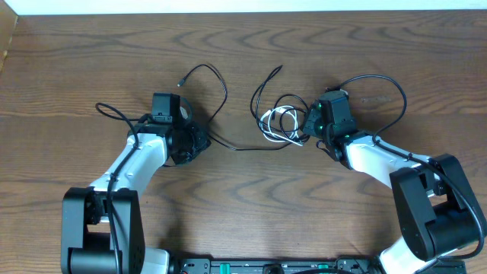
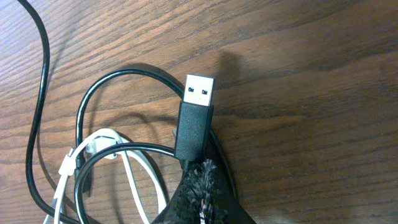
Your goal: Untangle cables
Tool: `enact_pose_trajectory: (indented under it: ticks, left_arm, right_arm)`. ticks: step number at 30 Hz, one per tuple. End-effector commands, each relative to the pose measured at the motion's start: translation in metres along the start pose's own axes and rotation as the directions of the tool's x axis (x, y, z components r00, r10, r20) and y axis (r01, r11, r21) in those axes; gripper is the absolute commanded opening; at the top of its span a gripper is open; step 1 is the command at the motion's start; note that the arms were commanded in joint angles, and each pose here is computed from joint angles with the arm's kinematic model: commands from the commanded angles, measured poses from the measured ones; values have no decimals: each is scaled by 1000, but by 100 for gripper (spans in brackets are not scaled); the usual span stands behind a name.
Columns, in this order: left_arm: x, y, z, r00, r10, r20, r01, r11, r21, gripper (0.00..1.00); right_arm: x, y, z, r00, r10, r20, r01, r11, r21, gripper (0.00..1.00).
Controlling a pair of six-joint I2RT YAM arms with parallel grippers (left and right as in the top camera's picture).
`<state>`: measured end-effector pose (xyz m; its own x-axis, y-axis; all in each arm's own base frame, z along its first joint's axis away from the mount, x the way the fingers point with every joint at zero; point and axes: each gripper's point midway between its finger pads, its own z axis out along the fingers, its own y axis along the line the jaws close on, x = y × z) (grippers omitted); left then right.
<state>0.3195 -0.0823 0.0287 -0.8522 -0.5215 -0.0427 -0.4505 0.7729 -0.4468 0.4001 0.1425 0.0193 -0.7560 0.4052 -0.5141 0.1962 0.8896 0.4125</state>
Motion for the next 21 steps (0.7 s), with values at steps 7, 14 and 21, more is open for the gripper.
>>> enact_pose_trajectory:
  ticks: [7, 14, 21]
  left_arm:
    - [-5, -1, -5, 999, 16, 33, -15, 1000, -13, 98]
    - [-10, 1, -6, 998, 19, 58, -18, 999, -28, 98]
    - [-16, 6, -6, 996, 21, 88, -16, 998, -60, 98]
  right_arm:
    - [4, -7, 3, 1000, 3, -13, -3, 1000, 19, 8]
    - [5, -8, 3, 1000, 3, -16, -3, 1000, 21, 19]
    - [4, -8, 4, 1000, 3, -13, -3, 1000, 19, 17]
